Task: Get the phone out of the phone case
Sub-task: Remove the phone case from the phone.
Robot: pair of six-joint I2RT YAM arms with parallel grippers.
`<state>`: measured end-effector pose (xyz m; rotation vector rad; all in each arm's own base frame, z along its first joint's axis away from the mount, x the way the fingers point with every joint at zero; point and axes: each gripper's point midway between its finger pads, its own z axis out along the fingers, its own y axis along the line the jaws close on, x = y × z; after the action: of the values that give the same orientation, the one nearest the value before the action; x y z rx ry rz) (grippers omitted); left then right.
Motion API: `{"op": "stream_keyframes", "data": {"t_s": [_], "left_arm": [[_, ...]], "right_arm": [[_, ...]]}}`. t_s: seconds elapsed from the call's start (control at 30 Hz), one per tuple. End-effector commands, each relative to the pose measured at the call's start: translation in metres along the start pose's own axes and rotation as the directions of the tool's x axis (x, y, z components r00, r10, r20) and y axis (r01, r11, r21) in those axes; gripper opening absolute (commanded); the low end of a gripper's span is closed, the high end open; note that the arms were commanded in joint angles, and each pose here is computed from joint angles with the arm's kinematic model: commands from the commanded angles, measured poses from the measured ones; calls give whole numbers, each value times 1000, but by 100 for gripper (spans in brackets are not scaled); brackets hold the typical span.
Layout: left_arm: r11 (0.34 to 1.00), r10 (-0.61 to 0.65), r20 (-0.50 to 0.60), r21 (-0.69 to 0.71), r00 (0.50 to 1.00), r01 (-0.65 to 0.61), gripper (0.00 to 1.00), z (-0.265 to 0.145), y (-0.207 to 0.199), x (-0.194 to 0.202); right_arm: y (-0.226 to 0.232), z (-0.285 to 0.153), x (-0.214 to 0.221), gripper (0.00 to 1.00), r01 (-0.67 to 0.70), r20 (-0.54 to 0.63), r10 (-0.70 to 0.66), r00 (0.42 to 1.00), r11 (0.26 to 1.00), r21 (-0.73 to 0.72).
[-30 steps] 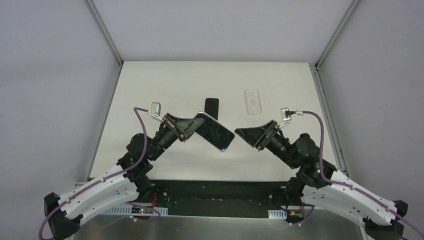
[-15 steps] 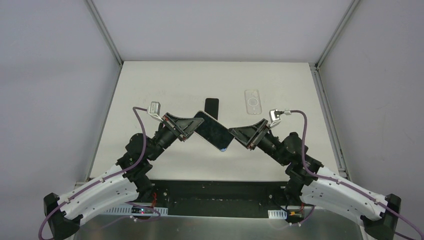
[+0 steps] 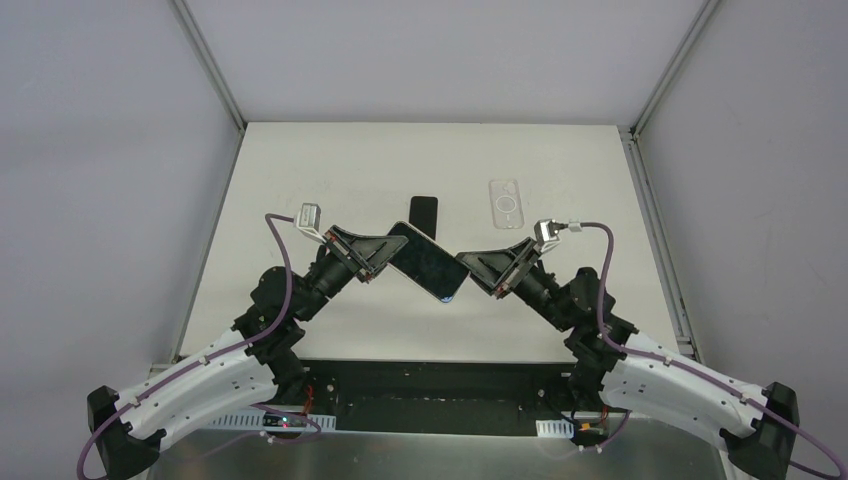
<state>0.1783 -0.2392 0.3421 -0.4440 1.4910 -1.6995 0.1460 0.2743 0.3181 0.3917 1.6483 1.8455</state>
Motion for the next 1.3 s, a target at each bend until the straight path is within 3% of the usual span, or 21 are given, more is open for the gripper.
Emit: {"op": "stream_keyframes", "data": {"t_s": [0.0,0.17,0.4,0.73,1.27], "left_arm": [[983,-32,54,180,998,22,0,-6,-60,-20],[984,-31,58,178,998,20,0,-6,-58,-20],[984,-29,63,176,998,17,0,-6,-57,-21],[986,-27,73,166,997,15,0,-6,-53,-22],[996,-15,72,87,997,9,0,5,-23,-15]], "right_arm": [[28,1,-9,32,-51,35,56,998,992,-116],[28,2,-9,28,-64,37,69,997,990,-127],[28,4,-6,29,-78,20,82,996,989,-126],[31,4,-13,16,-118,51,128,991,980,-158],[86,3,-26,16,-171,56,212,976,896,-410]]}}
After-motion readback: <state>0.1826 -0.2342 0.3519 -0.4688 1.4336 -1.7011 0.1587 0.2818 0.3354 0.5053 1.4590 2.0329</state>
